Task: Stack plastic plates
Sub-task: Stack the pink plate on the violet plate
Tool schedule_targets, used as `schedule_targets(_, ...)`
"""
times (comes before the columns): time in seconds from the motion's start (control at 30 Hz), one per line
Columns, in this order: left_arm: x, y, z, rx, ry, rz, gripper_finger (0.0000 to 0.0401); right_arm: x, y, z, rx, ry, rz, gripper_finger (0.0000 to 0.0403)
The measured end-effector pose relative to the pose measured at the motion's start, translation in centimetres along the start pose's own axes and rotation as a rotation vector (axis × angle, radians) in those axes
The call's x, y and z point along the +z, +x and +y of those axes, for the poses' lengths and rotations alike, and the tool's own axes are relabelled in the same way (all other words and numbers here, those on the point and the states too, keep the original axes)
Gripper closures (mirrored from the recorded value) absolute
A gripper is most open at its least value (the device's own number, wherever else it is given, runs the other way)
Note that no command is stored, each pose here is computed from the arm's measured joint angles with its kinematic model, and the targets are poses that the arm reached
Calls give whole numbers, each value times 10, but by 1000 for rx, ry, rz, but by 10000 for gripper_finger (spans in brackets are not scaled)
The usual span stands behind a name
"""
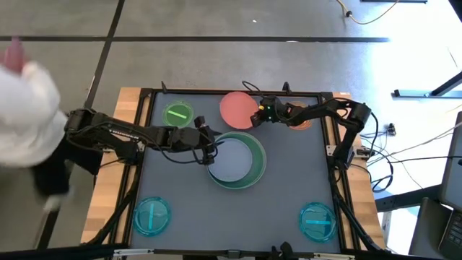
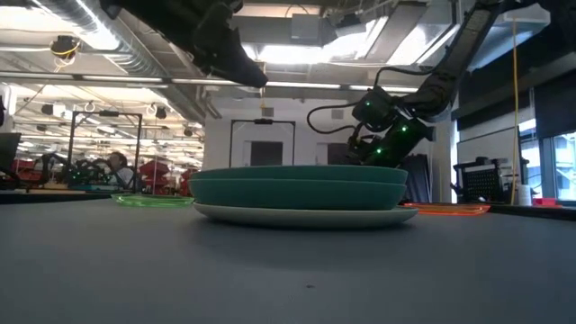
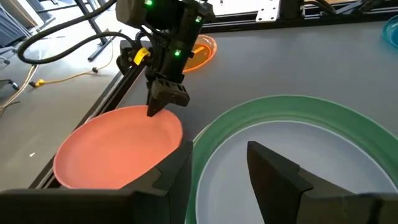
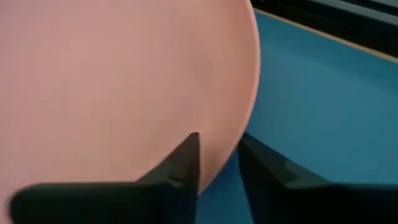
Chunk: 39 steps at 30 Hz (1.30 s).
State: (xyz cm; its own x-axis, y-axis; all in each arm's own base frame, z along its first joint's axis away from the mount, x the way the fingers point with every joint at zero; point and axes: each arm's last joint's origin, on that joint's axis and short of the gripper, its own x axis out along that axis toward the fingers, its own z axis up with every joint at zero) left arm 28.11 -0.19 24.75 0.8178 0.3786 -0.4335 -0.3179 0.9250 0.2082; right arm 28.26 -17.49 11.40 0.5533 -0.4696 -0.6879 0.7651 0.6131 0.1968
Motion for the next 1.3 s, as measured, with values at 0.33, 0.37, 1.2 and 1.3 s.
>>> schedule_targets(0.33,0,1,2,6,-2,1,255,1,0,-2,-69,-45,-25,384)
schedule_targets(0.37,0,1,2,6,-2,1,255,1,0,-2,-77,-49,-28,385)
schedule_targets(1.2,0,1,2,6,-1,1,255,21,-38,-2,-172,-97,-88,402)
schedule_targets(1.3,0,1,2,6,5,1,255,21,-47,-1,-160,-97,-105,401)
